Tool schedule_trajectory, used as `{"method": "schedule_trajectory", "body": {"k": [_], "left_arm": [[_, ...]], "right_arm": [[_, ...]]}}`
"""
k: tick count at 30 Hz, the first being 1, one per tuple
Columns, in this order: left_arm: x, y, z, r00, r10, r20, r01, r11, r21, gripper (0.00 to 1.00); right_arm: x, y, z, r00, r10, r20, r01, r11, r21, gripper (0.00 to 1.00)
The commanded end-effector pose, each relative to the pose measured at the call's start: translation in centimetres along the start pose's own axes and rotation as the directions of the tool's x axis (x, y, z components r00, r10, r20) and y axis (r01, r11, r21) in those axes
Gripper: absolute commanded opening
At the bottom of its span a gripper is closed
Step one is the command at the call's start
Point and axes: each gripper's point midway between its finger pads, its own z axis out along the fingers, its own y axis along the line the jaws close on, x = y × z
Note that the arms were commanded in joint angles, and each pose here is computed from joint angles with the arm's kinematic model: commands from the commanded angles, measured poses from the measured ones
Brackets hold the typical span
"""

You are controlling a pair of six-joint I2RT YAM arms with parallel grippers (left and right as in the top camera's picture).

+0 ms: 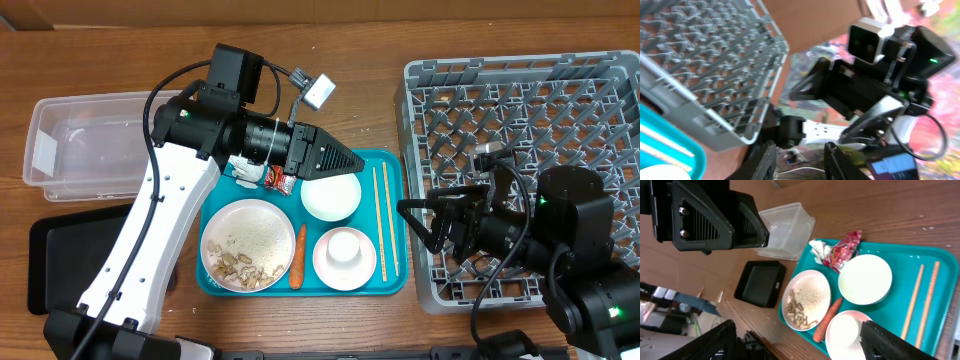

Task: Sort waste into correct bins and load items into the dishwasher

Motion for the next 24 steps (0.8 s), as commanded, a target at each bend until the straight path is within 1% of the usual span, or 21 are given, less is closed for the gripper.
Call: {"method": "schedule_trajectory", "body": {"k": [1, 5, 8, 10, 13, 14, 16, 18, 20, 21, 22, 24], "left_arm": [[0.0, 1.8, -0.1, 0.999, -0.035, 0.004, 0.035, 0.993, -0.110, 0.35], [1.1, 4.1, -0.6, 0.995, -0.097, -0.004, 0.093, 0.961, -0.259, 0.36], [2.6, 5.9, -1.6, 0.988, -0.156, -0.012, 0.138, 0.907, -0.398, 0.36], [4.0, 7.2, -2.5, 0.979, -0.204, -0.023, 0.166, 0.851, -0.498, 0.36], [6.5, 9.5, -3.9, 0.960, -0.275, -0.057, 0.165, 0.717, -0.677, 0.37], [7.1, 9.8, -4.2, 0.954, -0.291, -0.066, 0.158, 0.681, -0.715, 0.38], [8.1, 10.2, -4.2, 0.947, -0.309, -0.090, 0.131, 0.625, -0.770, 0.39], [8.6, 10.5, -4.2, 0.942, -0.325, -0.084, 0.121, 0.563, -0.818, 0.40], [8.9, 10.3, -3.5, 0.940, -0.330, -0.085, 0.116, 0.543, -0.832, 0.41], [9.1, 10.2, -3.1, 0.939, -0.331, -0.090, 0.108, 0.535, -0.838, 0.42], [9.4, 10.3, -3.0, 0.940, -0.326, -0.102, 0.086, 0.513, -0.854, 0.44], [9.8, 10.7, -3.4, 0.945, -0.307, -0.112, 0.027, 0.415, -0.910, 0.49]], "right_arm": [[-0.6, -0.3, -0.6, 0.999, -0.024, 0.031, 0.022, 0.999, 0.044, 0.82], [-0.3, -1.6, -0.7, 1.000, -0.003, 0.028, 0.000, 0.993, 0.116, 0.83], [-0.1, -2.8, -0.8, 0.999, 0.030, 0.035, -0.036, 0.984, 0.177, 0.82], [-0.1, -3.8, -1.1, 0.996, 0.072, 0.054, -0.083, 0.969, 0.234, 0.83], [-0.2, -4.8, -1.3, 0.990, 0.112, 0.082, -0.131, 0.950, 0.285, 0.84], [-0.3, -4.9, -1.4, 0.989, 0.117, 0.087, -0.138, 0.947, 0.290, 0.84], [-0.3, -5.2, -1.5, 0.986, 0.136, 0.100, -0.160, 0.939, 0.303, 0.84], [-0.2, -5.2, -1.5, 0.985, 0.143, 0.098, -0.167, 0.938, 0.305, 0.84], [0.2, -5.5, -1.5, 0.984, 0.155, 0.086, -0.174, 0.932, 0.317, 0.84], [0.4, -5.8, -1.7, 0.981, 0.173, 0.092, -0.194, 0.923, 0.333, 0.84], [0.5, -6.2, -1.8, 0.977, 0.190, 0.100, -0.213, 0.911, 0.353, 0.84], [0.6, -6.9, -2.3, 0.972, 0.204, 0.118, -0.235, 0.889, 0.393, 0.84]]}}
